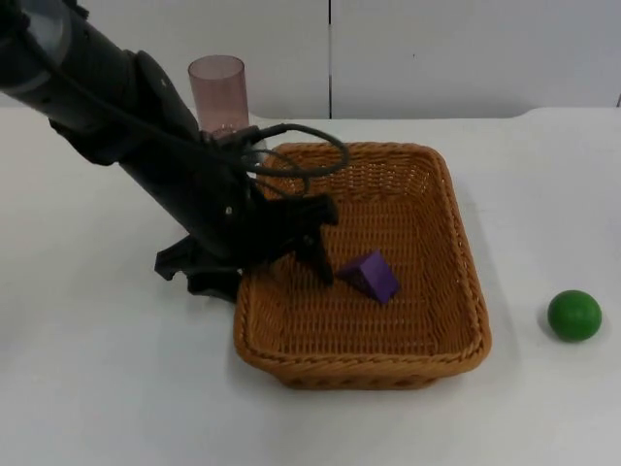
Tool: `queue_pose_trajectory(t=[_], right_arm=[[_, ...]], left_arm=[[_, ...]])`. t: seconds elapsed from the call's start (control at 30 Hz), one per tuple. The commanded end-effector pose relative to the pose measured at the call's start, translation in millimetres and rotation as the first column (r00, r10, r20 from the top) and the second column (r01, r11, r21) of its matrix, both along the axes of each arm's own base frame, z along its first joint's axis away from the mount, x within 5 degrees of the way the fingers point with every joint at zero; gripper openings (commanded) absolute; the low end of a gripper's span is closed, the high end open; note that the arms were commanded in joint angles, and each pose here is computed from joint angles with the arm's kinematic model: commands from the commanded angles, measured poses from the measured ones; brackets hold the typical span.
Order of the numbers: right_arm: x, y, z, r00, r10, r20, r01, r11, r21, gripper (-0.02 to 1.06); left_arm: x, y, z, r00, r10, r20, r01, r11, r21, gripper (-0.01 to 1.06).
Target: Pick up the basket with the left hand and place the triangular block into the basket with the right hand.
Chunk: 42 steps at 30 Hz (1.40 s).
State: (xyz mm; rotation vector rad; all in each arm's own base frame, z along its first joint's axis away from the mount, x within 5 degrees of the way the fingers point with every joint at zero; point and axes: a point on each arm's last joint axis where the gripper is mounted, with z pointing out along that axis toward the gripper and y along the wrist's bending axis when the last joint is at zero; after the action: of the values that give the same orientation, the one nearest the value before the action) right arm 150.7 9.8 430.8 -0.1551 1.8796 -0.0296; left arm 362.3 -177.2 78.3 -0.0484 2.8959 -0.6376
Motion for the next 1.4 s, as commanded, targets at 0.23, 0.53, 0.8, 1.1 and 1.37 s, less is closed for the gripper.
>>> queue_pose_trajectory(t=[0.23, 0.53, 0.8, 1.1, 1.37], right_arm=[[1, -1, 2, 1.0, -0.007, 0.02, 0.007, 1.0, -0.011, 1.05], [0, -1, 1, 1.0, -0.005, 0.012, 0.005, 1.0, -0.005, 1.05], [-1, -1, 0, 1.0, -0.005, 0.0, 0.005, 1.0, -0.006, 1.05], [-1, -1, -1, 1.0, -0.006, -0.015, 0.006, 1.0, -0.007, 1.05], [0, -1, -1, 1.0, -0.006, -0.008, 0.005, 1.0, -0.007, 1.05]], left_arm=[[-7, 0, 13, 0.997, -0.063, -0.042, 0.063, 0.998, -0.007, 1.05], [-9, 7, 68, 0.993, -0.087, 0.082, 0.083, 0.996, 0.044, 1.05], [-22, 27, 128, 0.963, -0.187, 0.195, 0.144, 0.965, 0.217, 1.05], [-63, 58, 219, 0.85, -0.184, 0.494, 0.069, 0.968, 0.242, 1.05], [-99, 139, 307, 0.625, -0.041, 0.779, -0.234, 0.943, 0.237, 1.05]])
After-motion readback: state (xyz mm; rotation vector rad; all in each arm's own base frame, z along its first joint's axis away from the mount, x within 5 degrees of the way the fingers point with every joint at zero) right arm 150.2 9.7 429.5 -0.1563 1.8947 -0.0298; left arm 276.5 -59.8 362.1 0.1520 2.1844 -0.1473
